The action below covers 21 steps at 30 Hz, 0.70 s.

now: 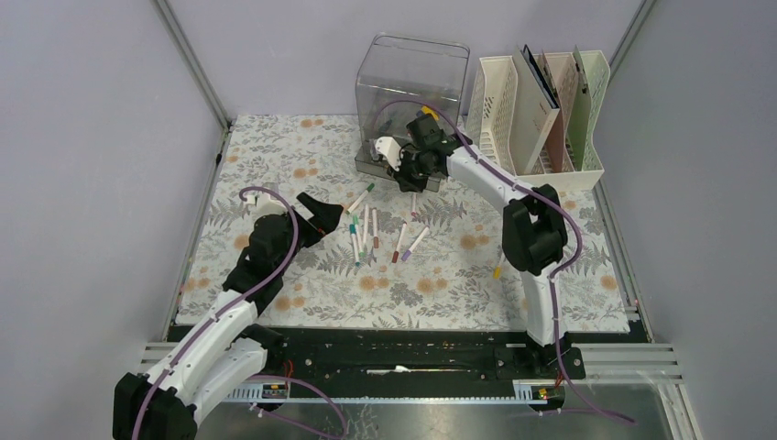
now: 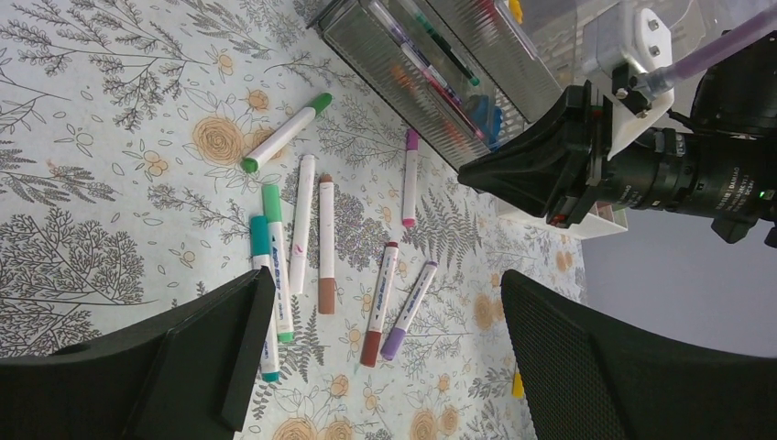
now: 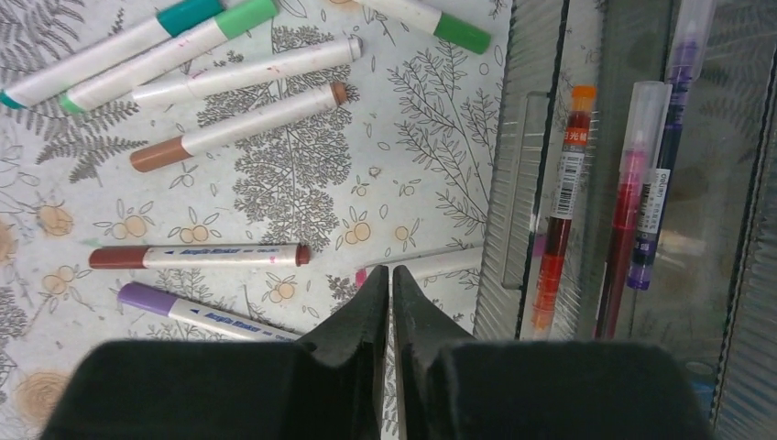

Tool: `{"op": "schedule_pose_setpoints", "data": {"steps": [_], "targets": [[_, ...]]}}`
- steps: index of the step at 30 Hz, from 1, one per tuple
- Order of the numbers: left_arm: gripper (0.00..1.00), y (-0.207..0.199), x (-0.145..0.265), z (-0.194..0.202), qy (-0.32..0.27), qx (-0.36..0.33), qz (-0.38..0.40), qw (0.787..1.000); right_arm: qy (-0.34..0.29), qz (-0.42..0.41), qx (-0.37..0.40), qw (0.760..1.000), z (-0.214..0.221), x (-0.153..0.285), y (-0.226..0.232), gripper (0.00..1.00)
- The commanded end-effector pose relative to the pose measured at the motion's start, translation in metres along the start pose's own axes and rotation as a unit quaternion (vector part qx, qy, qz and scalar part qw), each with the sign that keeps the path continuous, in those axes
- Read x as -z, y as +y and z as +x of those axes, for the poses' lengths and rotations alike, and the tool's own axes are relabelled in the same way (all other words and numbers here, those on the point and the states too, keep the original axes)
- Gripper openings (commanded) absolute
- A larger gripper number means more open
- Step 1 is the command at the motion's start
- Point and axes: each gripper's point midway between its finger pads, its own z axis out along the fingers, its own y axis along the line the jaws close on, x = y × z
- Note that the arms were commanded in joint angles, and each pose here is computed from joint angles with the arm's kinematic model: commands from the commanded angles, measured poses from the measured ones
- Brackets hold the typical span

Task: Organize the desk
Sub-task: Close the drawer in the storage box.

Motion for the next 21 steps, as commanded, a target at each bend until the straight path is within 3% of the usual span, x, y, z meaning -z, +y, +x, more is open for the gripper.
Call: {"op": "schedule_pose_setpoints", "data": {"steps": [1, 8, 13, 21], "targets": [[0.99, -0.011, -0.003, -0.010, -0.019, 0.006, 0.020, 1.000, 0.018, 0.032, 0.029, 0.999, -0.001, -0.005, -0.010, 0.10], [0.99, -0.010, -0.004, -0.010, -0.018, 0.005, 0.019, 1.000, 0.046, 0.118, 0.054, 0.991, 0.005, -0.023, -0.039, 0.06], [0.99, -0.011, -0.004, -0.010, -0.018, 0.007, 0.020, 1.000, 0.062, 0.223, 0.049, 0.972, 0.006, -0.025, -0.082, 0.07], [0.99, -0.011, -0.002, -0.009, -0.017, 0.010, 0.021, 1.000, 0.065, 0.344, 0.051, 0.935, 0.002, -0.018, -0.130, 0.22]]}}
